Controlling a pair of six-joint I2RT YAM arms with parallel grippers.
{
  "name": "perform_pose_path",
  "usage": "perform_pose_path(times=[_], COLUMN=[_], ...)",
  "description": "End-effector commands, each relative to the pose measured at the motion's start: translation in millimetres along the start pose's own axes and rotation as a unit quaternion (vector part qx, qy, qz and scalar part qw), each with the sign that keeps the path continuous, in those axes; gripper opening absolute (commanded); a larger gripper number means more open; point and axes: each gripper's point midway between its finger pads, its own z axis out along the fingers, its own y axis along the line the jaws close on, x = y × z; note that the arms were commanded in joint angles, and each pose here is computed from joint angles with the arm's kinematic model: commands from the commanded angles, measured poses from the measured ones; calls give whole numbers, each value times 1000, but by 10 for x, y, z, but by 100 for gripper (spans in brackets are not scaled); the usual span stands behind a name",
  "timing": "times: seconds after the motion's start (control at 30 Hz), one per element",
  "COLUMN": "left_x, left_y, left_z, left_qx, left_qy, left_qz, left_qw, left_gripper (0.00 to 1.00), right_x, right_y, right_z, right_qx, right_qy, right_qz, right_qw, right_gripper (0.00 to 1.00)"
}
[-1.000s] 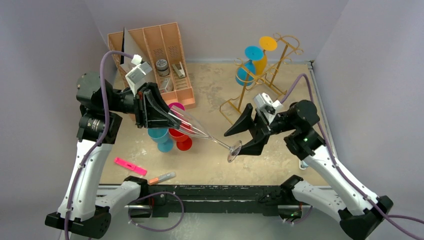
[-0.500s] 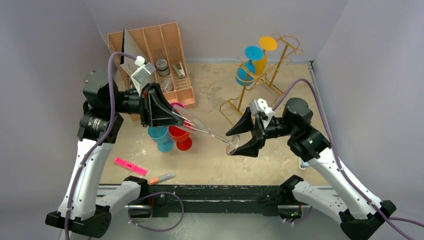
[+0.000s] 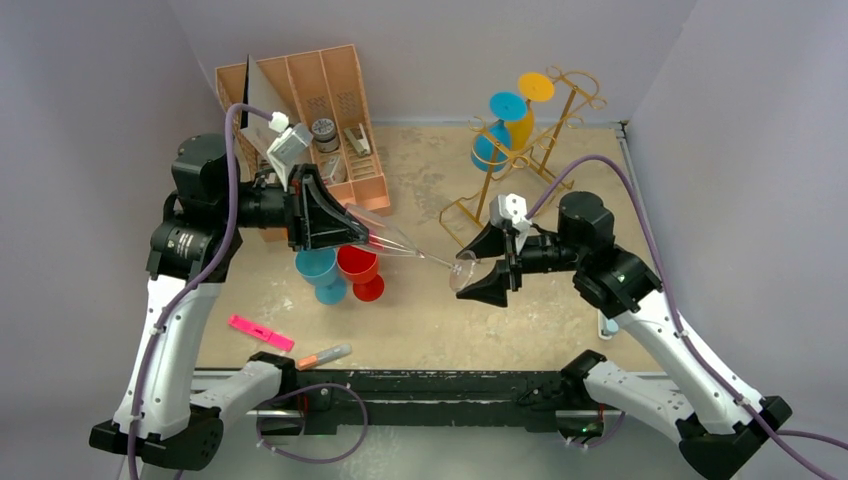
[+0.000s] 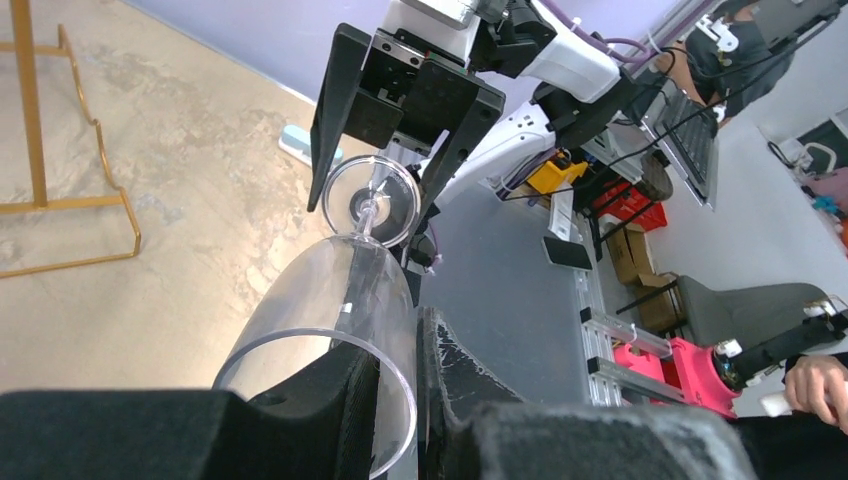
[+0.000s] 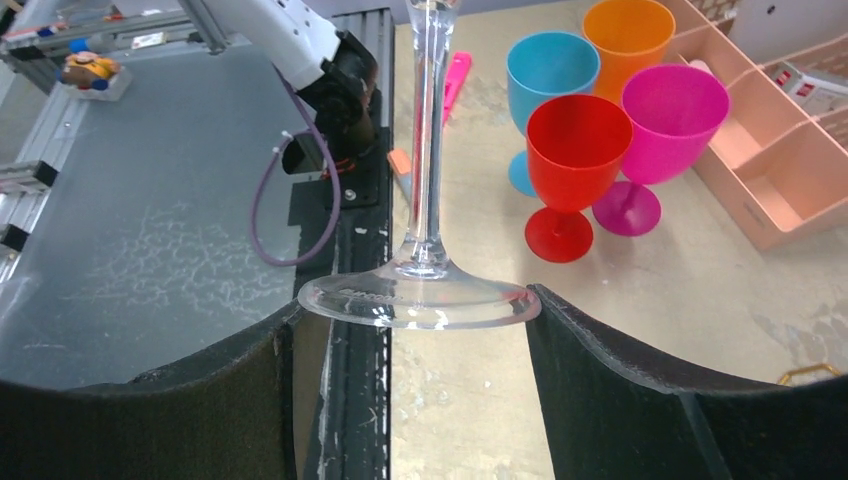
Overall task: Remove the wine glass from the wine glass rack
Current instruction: Place the wine glass at the center of the board.
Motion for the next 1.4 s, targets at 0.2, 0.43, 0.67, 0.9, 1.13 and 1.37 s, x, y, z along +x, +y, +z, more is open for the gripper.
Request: perform_pose_path(times=[0.2,0.43,0.67,0.9,1.13,1.37], left_x=[-105,-66,10,134,250,406], left_y=[202,478,792,1371,1698,2080], left_z=[-19,-50,-90,-39,110,193], left_qx=[-73,-138,-201,-288,-365,-424], left_qy=[-23,-20,-10,22,84,135], left_qz=[20,-1,-29,-66,-75,-69], left_qw=[997,990,979,955,924,893], left_gripper=[0,0,0,0,0,0], right_x=[9,153,17,-187,-287,-189], right_y=[-285,-555,-581,-700,-726,-689], right_z=[-70,-209,-328,-502,-832,-901], right_qx=[83,177,214,300,387,394], right_qy=[28,64,30,-30,-25,54], right_qz=[-19,1,-43,26,91,117], right_qw=[996,982,975,953,917,910], right_gripper=[72,72,73,76,93,95])
